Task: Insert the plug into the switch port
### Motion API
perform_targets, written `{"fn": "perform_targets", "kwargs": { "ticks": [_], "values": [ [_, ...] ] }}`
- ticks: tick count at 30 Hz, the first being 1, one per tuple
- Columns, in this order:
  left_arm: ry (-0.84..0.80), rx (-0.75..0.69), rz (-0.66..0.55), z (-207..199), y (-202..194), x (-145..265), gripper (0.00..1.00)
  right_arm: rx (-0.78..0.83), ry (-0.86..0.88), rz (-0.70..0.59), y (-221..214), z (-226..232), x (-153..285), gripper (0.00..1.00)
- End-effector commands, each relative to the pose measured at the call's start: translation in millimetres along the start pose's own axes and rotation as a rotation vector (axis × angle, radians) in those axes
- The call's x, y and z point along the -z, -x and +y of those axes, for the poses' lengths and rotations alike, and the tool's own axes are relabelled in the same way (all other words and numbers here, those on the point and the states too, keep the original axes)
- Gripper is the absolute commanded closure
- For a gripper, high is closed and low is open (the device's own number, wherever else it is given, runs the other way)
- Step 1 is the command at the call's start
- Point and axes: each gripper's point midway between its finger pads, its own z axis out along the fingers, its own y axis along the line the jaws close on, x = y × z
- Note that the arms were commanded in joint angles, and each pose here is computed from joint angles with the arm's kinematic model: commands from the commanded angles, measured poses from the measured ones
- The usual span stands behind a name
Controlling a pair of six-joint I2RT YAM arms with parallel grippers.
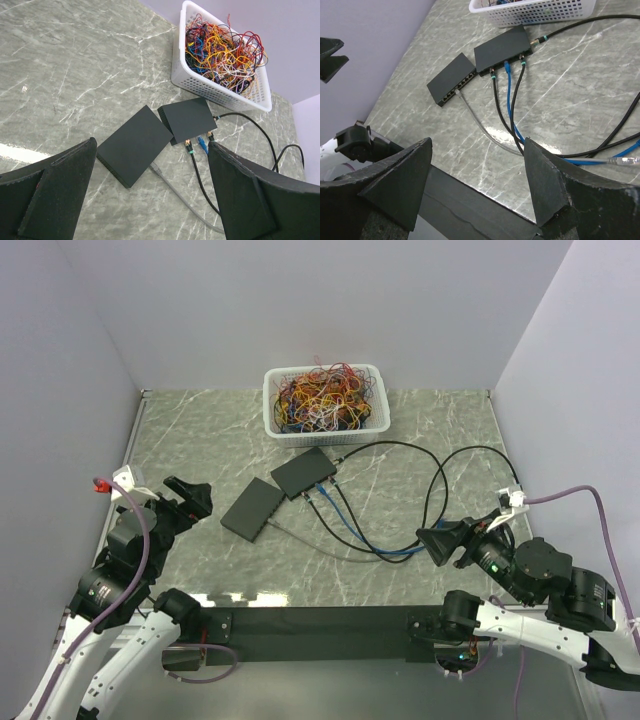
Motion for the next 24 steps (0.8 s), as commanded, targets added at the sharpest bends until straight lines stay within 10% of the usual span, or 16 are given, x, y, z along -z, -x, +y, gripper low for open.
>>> {"fn": "perform_targets", "kwargs": {
  "ticks": [1, 24],
  "values": [
    [0.006, 0.006, -0.003, 1.5, -0.5, -0.2, 0.01, -0.003, 0.006, -0.009, 1.8, 4.5, -4.3, 0.20],
    [0.006, 0.009, -0.006, 1.3, 0.5, 0.2, 0.01, 0.012, 0.064, -0.012, 2.6, 10.8, 0.5, 0.21]
  ]
}}
